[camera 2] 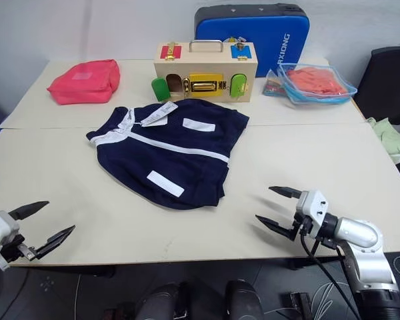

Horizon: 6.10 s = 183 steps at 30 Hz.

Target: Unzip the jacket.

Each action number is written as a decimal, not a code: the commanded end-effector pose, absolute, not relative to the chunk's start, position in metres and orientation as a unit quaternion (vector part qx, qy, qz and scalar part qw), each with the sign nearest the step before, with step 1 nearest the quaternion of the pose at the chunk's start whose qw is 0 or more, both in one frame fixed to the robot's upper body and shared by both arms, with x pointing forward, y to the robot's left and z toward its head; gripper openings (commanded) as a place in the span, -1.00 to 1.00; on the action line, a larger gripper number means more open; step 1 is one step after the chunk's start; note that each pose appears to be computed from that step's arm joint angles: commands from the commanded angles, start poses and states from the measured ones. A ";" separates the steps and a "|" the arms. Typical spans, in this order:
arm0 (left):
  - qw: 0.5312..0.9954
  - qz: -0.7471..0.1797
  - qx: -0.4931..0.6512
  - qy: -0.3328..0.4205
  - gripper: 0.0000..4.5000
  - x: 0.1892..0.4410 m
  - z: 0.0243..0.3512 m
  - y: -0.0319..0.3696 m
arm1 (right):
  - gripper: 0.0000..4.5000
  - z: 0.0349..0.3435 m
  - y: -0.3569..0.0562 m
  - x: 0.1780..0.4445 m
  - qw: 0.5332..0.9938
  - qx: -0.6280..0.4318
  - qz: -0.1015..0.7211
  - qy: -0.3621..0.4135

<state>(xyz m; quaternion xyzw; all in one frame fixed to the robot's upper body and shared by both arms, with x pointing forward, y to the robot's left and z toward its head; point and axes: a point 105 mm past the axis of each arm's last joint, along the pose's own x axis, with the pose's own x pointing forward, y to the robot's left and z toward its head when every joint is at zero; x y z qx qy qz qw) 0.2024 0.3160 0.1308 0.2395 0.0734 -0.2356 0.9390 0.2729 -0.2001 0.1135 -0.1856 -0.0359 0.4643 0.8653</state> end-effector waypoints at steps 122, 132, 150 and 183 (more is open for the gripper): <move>0.753 -0.600 0.220 0.158 -1.00 0.222 0.077 0.144 | -0.99 0.090 -0.206 0.241 0.725 -0.315 0.573 0.215; 0.737 -0.612 0.231 0.170 -1.00 0.210 0.085 0.166 | -0.99 0.081 -0.202 0.215 0.713 -0.292 0.592 0.236; 0.856 -0.503 0.032 0.115 0.14 0.198 0.159 0.232 | 0.99 0.170 -0.190 0.227 0.727 -0.017 0.656 0.203; 0.884 -0.453 0.114 0.027 0.99 0.228 0.158 0.239 | 1.00 0.145 0.036 0.348 0.785 0.139 0.529 0.292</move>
